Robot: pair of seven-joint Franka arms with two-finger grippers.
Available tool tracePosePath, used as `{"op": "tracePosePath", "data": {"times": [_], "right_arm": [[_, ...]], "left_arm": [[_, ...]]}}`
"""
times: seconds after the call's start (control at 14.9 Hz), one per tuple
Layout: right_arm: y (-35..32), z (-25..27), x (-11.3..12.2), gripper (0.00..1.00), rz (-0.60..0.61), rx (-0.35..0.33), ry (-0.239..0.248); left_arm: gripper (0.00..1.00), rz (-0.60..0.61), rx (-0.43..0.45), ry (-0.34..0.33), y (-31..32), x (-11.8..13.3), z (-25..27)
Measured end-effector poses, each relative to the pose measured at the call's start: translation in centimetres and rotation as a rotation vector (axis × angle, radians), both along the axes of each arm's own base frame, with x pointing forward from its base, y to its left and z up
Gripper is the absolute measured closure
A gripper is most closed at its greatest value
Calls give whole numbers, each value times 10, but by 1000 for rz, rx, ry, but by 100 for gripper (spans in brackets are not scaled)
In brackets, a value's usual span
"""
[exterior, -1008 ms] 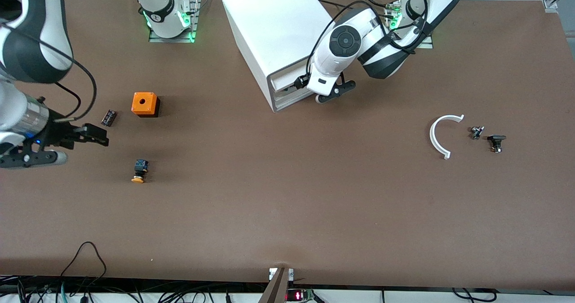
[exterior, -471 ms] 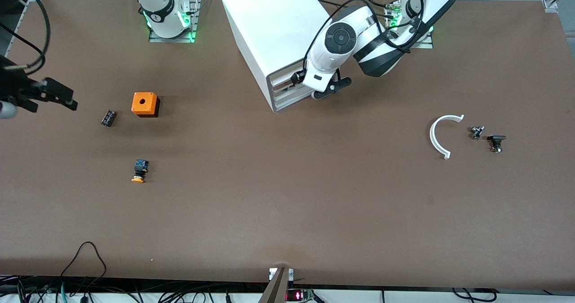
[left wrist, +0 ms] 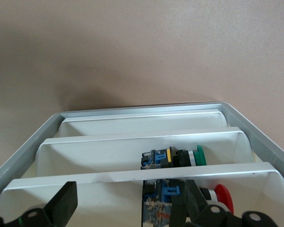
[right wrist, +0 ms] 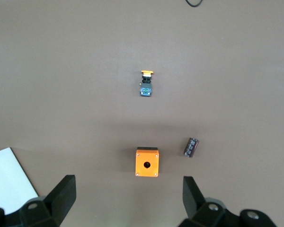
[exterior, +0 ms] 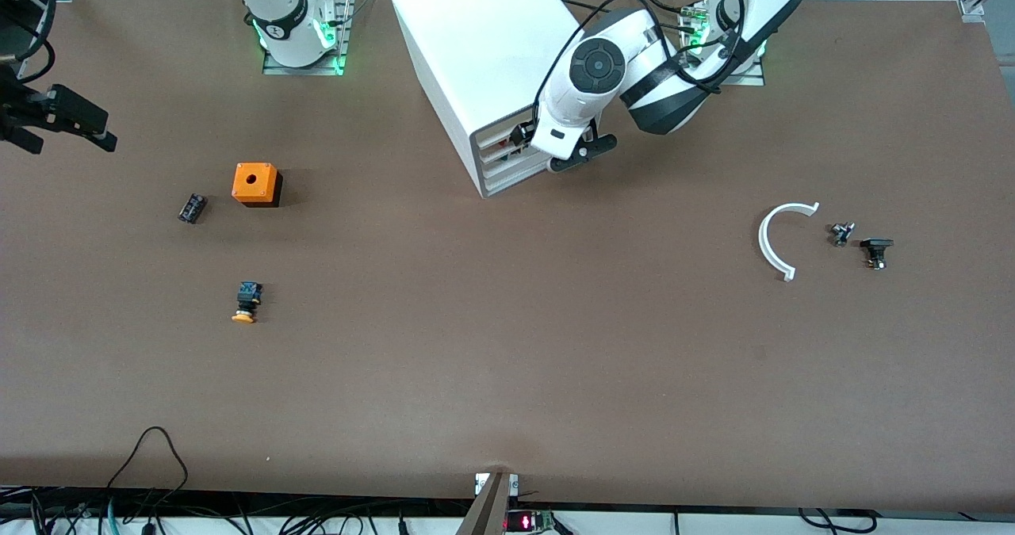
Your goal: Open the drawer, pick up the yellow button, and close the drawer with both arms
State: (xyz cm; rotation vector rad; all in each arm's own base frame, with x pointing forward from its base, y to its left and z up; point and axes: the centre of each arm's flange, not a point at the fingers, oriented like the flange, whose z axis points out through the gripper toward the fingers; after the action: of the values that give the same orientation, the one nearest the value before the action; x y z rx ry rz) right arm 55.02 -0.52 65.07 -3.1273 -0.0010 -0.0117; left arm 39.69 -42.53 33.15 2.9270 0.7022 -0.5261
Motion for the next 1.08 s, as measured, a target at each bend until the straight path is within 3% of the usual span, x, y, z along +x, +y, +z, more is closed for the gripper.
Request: {"op": "tracePosePath", "data": {"times": [0.13,0.4,0.61,0.81,1.08], "right_arm": [[4,4,-5,0,-34,1,-8],[11,-11,4,0,-36,1,-65],[12,-21,6,0,-34,-4,-63],[14,-17,4,0,-29,-4,-72],[15,-10,2,0,-27,-3,-87]], "left_arm": [[0,7,-23,-19,5,13,7],[0,-17,-105,-113,56,84,36],[0,-122,-93,-170,100,127,63],[0,-241,-11,-209,119,146,104],[0,-408,15,-251,158,161,184]]}}
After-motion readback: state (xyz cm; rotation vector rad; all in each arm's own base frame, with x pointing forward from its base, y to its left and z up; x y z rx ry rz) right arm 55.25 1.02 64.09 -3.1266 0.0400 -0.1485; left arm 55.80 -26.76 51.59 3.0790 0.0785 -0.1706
